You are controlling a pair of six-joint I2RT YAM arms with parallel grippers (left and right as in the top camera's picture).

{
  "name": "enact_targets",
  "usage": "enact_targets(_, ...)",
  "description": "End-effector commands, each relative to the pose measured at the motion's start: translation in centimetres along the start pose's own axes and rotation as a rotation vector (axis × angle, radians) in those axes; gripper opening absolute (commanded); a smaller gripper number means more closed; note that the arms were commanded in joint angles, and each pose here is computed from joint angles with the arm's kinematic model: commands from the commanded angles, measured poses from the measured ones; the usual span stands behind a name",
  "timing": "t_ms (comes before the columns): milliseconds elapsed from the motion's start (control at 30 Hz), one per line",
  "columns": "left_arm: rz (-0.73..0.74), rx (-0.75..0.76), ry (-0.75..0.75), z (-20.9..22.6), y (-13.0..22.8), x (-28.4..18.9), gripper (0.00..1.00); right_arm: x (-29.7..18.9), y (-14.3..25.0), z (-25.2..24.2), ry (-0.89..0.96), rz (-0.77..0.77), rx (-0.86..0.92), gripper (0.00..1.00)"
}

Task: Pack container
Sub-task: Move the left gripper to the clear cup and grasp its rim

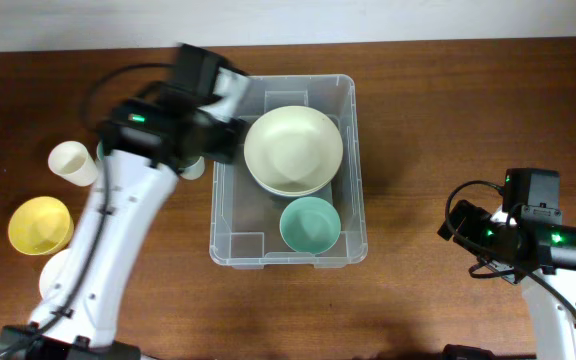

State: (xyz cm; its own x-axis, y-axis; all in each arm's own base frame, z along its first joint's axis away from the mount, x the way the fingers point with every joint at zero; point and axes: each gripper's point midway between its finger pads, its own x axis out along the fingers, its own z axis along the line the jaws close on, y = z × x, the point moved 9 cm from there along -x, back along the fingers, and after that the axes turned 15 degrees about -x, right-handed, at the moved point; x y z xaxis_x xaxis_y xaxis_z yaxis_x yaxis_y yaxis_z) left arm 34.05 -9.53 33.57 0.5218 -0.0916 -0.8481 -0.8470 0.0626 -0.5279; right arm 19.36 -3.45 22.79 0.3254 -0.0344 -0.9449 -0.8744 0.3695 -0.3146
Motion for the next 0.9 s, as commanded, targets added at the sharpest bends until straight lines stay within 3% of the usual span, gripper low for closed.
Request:
enact_targets(0,0.017,-0.128,-0.016,4.0,-0.9,1.6,0.67,-0.6,-0.5,0.1,-0.006,-0.025,-0.008,0.99)
enact_targets(333,0.235,-0.392,-0.107,9.5,0.3,9.8,0.63,-0.6,-0.4,0.0,-0.005,-0.02,-0.011,0.99)
enact_targets(467,0.324,-0.469,-0.063,10.4,1.2,13.0,0.63,-0.6,-0.4,0.0,-0.005,-0.019,-0.016,0.99)
enact_targets(867,0.45,-0.497,-0.061,11.2,3.3,21.0,0.62,-0.6,-0.3,0.0,-0.004,-0.013,-0.018,0.99)
